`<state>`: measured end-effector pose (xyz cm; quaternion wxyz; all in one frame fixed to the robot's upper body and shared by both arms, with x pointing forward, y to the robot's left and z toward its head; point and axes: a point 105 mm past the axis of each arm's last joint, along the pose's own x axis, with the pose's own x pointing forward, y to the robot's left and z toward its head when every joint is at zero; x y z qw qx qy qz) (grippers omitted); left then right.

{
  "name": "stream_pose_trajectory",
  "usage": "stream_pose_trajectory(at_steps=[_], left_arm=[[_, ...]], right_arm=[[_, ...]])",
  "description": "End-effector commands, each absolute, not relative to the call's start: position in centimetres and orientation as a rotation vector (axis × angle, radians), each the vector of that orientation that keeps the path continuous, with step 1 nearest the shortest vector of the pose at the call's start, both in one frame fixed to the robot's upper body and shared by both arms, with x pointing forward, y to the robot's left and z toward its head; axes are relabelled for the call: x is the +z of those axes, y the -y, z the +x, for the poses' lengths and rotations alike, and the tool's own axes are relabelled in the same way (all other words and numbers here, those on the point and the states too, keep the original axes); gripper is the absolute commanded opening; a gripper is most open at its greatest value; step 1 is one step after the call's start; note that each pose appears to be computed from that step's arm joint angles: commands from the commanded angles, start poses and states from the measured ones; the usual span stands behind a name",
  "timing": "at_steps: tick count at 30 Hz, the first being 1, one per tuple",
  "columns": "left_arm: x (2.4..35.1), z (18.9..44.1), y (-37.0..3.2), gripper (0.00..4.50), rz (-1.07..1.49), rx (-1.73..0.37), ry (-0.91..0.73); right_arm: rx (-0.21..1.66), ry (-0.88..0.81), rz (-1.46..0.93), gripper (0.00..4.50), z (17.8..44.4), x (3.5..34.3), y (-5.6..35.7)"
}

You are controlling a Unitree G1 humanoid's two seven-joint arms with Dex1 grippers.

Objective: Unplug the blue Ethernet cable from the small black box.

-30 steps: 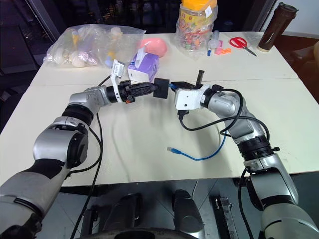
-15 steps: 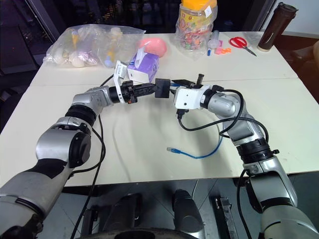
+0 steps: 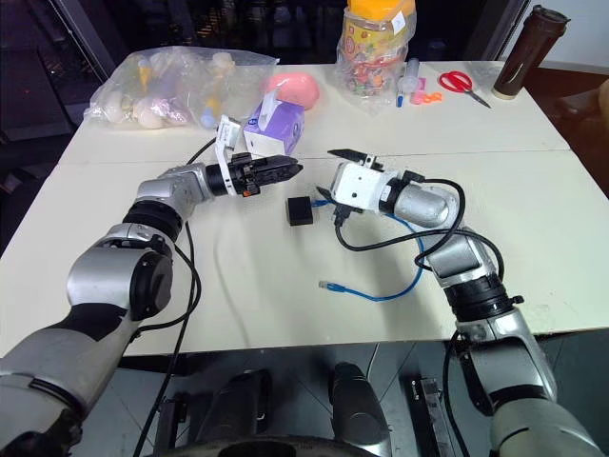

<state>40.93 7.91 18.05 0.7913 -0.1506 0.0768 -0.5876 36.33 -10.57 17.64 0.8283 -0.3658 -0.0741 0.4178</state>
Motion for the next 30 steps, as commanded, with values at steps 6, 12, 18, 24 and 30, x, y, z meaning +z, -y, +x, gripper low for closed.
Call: stream_pose_trajectory(at_steps=[6,12,18,24,30], left_arm=[[16.8,38.6,-12.7,2.70,-0.110,-1.287,-0.187],[17.2,37.9,-15.4,3.91,0.025,-1.125,-0.127],[17.8,36.4,-16.1,4.28,0.022,-1.057,-0.096],[17.8,35.7,-16.5,4.33,0.013,-1.014,-0.101],[17.6,35.7,-16.4,4.33,0.010,-1.019,-0.110]], right_arm=[[0.940,-0.038,-0.603,3.28,39.2,14.4,12.2],[0.936,-0.105,-0.600,3.35,42.2,13.3,11.6],[1.022,-0.236,-0.619,3.35,42.4,11.1,9.7],[1.052,-0.303,-0.686,2.08,42.3,9.8,8.9],[1.068,-0.290,-0.719,0.01,42.3,10.2,9.0]])
